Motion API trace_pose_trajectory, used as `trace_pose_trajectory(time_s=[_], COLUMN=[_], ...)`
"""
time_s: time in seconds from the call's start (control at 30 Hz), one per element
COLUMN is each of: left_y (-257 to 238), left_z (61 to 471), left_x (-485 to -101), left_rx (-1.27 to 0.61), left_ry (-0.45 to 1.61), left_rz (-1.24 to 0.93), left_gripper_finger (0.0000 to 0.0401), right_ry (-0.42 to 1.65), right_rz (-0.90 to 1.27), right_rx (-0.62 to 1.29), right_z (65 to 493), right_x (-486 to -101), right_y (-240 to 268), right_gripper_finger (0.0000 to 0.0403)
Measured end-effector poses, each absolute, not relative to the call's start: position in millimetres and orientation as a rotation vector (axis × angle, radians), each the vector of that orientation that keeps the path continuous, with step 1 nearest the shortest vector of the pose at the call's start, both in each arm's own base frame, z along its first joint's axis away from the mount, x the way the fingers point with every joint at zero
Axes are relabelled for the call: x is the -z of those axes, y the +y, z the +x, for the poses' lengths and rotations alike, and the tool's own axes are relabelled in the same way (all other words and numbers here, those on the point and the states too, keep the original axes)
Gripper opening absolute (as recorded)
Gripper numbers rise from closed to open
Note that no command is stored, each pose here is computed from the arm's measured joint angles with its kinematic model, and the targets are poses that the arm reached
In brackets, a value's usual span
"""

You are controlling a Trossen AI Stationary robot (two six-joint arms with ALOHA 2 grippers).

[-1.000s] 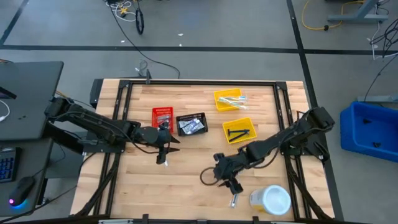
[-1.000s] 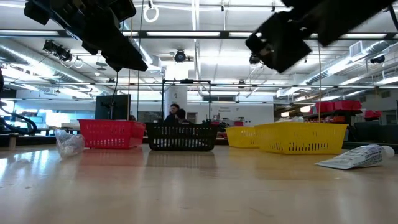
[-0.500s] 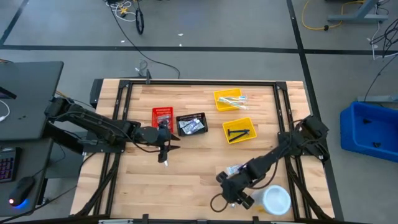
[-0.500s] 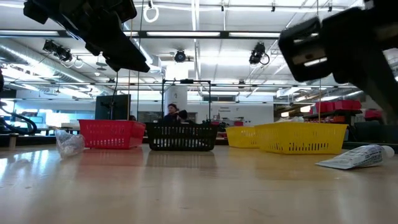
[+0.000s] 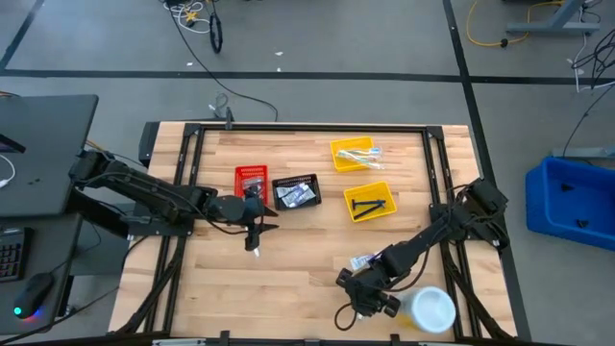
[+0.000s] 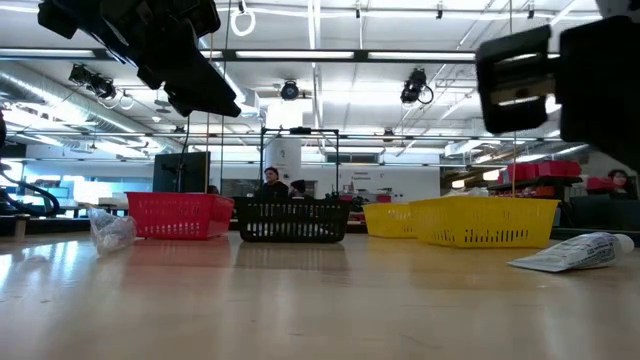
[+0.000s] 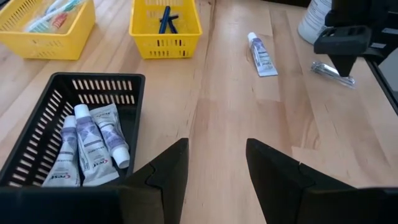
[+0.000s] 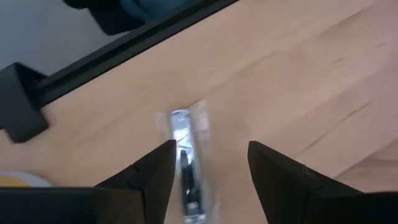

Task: Pick & Place Travel size toiletries
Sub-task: Put the silver nail cutter into the red bin

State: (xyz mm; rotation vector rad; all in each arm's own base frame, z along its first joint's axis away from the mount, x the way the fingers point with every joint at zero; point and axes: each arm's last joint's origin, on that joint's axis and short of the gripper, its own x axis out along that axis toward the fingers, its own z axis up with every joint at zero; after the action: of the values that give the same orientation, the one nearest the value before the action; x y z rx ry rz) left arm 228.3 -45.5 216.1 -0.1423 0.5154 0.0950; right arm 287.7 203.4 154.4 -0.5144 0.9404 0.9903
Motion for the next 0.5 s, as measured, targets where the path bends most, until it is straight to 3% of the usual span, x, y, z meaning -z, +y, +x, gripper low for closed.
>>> trace_pose_trajectory(time_s=[0.3,0.5], left_y=[-45,-45], left_z=[228,228], left_x=[-216,-216], left_rx=[-0.115,-0.114], left_ry=[0.512,0.512], left_rz=[-0.133,-0.13], left_gripper_finger=[0.0171,0.0171], right_ry=[0.979,0.947], right_rz=[-0.466,-0.595], right_rx=[-0.979,-0.982], right_z=[280,277], right_x=[-154,-152], right_y=[213,214], right_gripper_finger=[0.0215,0.0207])
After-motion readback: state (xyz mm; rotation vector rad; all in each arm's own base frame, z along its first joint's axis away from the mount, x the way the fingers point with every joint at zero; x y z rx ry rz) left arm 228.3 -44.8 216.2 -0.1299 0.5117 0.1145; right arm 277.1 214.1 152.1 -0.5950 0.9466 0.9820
